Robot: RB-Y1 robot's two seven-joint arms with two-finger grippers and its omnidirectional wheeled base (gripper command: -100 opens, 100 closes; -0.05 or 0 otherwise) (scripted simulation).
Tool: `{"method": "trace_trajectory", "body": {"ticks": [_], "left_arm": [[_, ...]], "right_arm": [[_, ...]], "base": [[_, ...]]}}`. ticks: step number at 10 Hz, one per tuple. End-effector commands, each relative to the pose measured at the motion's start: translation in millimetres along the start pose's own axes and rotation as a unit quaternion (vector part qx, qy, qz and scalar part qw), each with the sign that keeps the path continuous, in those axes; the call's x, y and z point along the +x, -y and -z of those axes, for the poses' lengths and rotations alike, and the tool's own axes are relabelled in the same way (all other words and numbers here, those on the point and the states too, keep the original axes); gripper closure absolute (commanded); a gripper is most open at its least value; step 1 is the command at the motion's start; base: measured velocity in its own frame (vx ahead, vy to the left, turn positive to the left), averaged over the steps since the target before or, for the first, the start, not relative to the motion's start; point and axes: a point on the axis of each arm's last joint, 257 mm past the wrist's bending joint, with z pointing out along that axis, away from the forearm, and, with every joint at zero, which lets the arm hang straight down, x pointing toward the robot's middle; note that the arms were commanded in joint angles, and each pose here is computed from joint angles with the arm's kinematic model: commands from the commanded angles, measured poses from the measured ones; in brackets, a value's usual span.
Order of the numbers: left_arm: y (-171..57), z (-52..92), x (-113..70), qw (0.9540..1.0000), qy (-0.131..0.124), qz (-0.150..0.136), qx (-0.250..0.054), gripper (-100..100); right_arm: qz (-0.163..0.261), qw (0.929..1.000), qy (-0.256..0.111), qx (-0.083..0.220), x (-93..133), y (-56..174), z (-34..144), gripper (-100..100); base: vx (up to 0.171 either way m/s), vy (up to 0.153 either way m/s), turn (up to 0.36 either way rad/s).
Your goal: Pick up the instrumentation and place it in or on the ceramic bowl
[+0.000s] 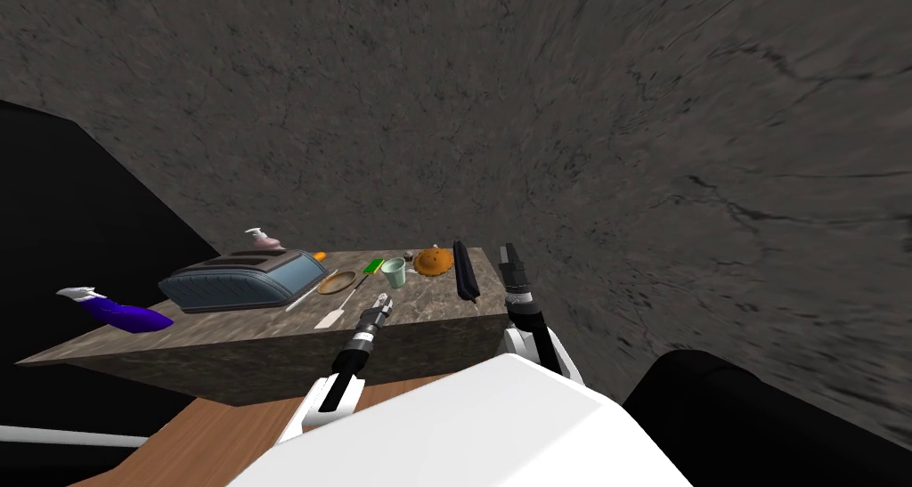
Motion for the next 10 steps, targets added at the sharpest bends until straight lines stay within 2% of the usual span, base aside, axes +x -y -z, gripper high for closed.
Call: {"method": "trace_trajectory", "body": {"ticks": [1, 2, 6, 10], "left_arm": [[0, 0.0, 0.0, 1.0, 0.0, 0.0, 0.0, 0], [-4, -2.2, -5.5, 1.0, 0.005, 0.001, 0.003, 100], [-11, -6.4, -18.9, 0.9995, 0.024, 0.021, 0.007, 100], [-16, -8.9, -30.1, 0.998, 0.043, 0.045, 0.009, 100]], "right_arm": [[0.0, 1.0, 0.0, 0.0, 0, 0, 0.0, 0], [0.0, 1.0, 0.0, 0.0, 0, 0, 0.0, 0], [0.0, 1.0, 0.0, 0.0, 0, 0, -0.1, 0], [0.0, 1.0, 0.0, 0.0, 0, 0, 0.0, 0]], "base": [[0.0, 0.0, 0.0], [-0.091, 0.03, -0.123], [-0.16, 0.079, -0.136], [-0.089, 0.063, -0.124]]}}
